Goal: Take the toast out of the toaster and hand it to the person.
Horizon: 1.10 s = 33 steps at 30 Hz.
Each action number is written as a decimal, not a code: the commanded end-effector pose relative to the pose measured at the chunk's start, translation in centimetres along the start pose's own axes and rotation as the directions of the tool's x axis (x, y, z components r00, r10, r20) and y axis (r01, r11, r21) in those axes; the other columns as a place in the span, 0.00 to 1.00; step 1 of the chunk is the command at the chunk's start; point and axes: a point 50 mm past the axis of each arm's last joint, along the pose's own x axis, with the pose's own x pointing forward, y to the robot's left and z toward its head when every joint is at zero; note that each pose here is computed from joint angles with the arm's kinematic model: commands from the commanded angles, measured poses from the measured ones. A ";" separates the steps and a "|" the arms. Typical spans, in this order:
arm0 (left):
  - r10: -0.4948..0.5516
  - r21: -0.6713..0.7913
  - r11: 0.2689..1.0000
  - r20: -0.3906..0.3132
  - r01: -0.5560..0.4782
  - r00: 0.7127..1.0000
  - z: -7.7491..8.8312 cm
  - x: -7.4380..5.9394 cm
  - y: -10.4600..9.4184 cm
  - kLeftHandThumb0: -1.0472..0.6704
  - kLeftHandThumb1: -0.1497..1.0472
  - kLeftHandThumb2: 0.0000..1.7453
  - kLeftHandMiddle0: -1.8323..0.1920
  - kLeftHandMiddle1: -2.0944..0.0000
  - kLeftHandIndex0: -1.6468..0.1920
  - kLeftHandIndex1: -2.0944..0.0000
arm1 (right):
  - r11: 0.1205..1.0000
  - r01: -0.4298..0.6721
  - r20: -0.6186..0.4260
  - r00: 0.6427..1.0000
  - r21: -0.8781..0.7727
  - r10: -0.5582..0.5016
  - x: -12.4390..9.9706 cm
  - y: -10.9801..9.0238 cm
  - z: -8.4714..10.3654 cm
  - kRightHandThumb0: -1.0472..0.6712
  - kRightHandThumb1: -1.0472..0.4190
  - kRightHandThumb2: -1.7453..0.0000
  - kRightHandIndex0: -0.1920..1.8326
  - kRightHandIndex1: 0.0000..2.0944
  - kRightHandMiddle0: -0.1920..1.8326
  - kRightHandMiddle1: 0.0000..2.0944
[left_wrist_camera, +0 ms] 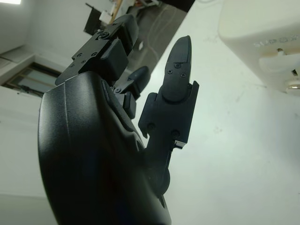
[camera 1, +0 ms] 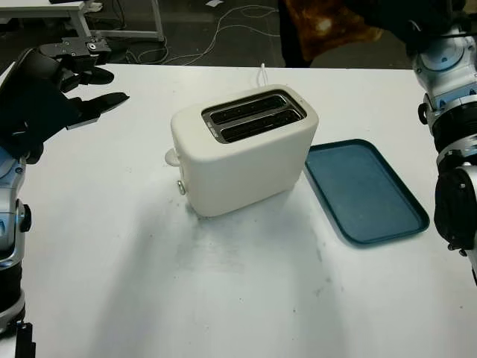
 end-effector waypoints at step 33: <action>-0.014 0.001 1.000 -0.013 0.014 1.000 -0.2 0.0 -0.3 0.44 0.89 0.08 0.78 0.65 0.58 1.00 | 0.886 0.185 -0.430 0.902 0.425 0.019 -3.6 6.2 -6.5 0.50 0.09 0.85 0.48 0.83 0.40 0.59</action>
